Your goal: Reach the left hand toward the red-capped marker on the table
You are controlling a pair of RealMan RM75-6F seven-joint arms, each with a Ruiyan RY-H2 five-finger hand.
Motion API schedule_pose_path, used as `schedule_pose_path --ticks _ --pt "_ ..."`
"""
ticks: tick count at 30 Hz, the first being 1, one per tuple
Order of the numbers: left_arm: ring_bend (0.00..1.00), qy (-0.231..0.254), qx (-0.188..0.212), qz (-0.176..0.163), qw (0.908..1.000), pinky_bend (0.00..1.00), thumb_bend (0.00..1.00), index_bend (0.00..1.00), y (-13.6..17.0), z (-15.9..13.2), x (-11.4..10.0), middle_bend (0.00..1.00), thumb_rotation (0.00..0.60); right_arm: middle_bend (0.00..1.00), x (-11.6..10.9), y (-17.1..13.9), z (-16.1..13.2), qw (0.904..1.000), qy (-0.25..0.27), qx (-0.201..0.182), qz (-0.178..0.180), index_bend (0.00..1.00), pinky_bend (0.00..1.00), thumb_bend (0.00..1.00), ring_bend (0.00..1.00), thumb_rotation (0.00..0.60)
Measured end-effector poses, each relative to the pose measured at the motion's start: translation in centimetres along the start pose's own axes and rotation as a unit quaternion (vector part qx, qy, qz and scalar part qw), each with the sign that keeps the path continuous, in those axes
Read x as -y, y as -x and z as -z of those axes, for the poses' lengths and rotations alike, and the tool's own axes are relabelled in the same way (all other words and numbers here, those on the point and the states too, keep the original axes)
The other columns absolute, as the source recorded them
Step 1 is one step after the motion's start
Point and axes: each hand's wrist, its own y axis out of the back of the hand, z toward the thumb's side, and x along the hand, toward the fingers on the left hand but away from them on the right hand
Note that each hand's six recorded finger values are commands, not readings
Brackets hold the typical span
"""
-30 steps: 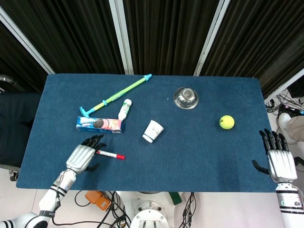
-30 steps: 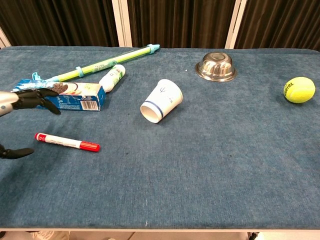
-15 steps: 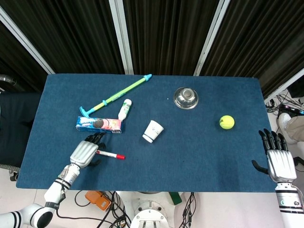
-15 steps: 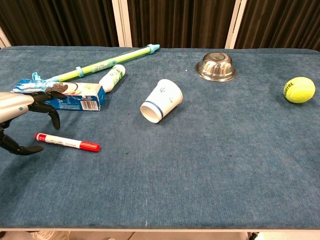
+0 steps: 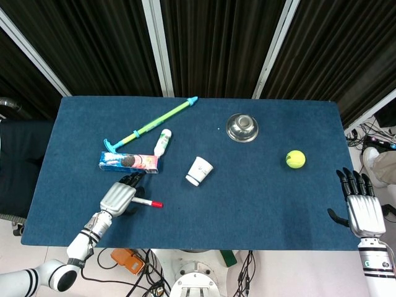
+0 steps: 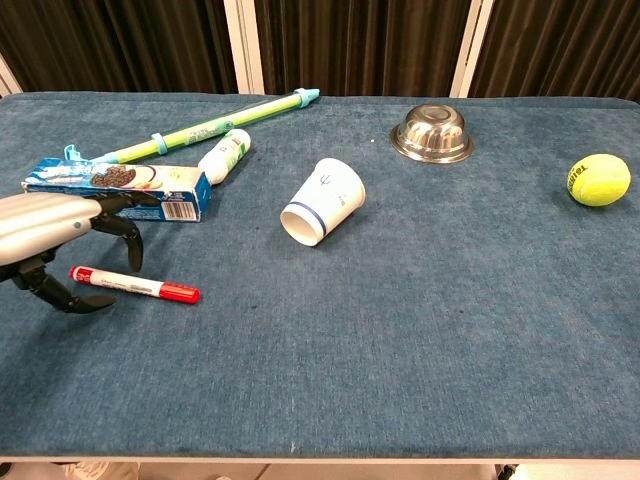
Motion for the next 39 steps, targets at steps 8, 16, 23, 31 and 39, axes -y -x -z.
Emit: schedule_pose_path --ticks 8,16,23,31,39 --pt "0.0 -0.008 -0.008 0.007 0.9999 0.15 0.33 0.5 -0.6 0.4 0.2 0.0 0.6 0.08 0.0 0.0 0.0 1.0 -0.001 -0.001 -0.001 0.06 0.04 0.32 0.06 0.6" --pt "0.0 -0.02 -0.014 0.009 0.9997 0.15 0.43 0.56 -1.1 1.1 -0.1 0.0 0.6 0.08 0.0 0.0 -0.1 1.0 -0.001 -0.003 -0.001 0.06 0.04 0.32 0.06 0.6" --pt "0.0 -0.017 -0.011 -0.008 0.9998 0.15 0.45 0.56 -0.4 0.8 -1.8 0.0 0.6 0.08 0.0 0.0 -0.1 1.0 0.001 -0.004 -0.001 0.06 0.04 0.32 0.06 0.6" --pt "0.0 0.004 0.015 -0.038 0.9992 0.15 0.45 0.56 1.6 -1.0 -6.8 0.0 0.6 0.08 0.1 -0.1 -0.1 1.0 0.006 -0.003 -0.002 0.06 0.04 0.32 0.06 0.6" --pt "0.0 0.068 0.045 -0.049 0.9954 0.15 0.45 0.56 2.6 -2.8 -12.6 0.0 0.6 0.08 0.0 -0.2 -0.1 1.0 0.007 -0.004 -0.002 0.06 0.04 0.32 0.06 0.6"
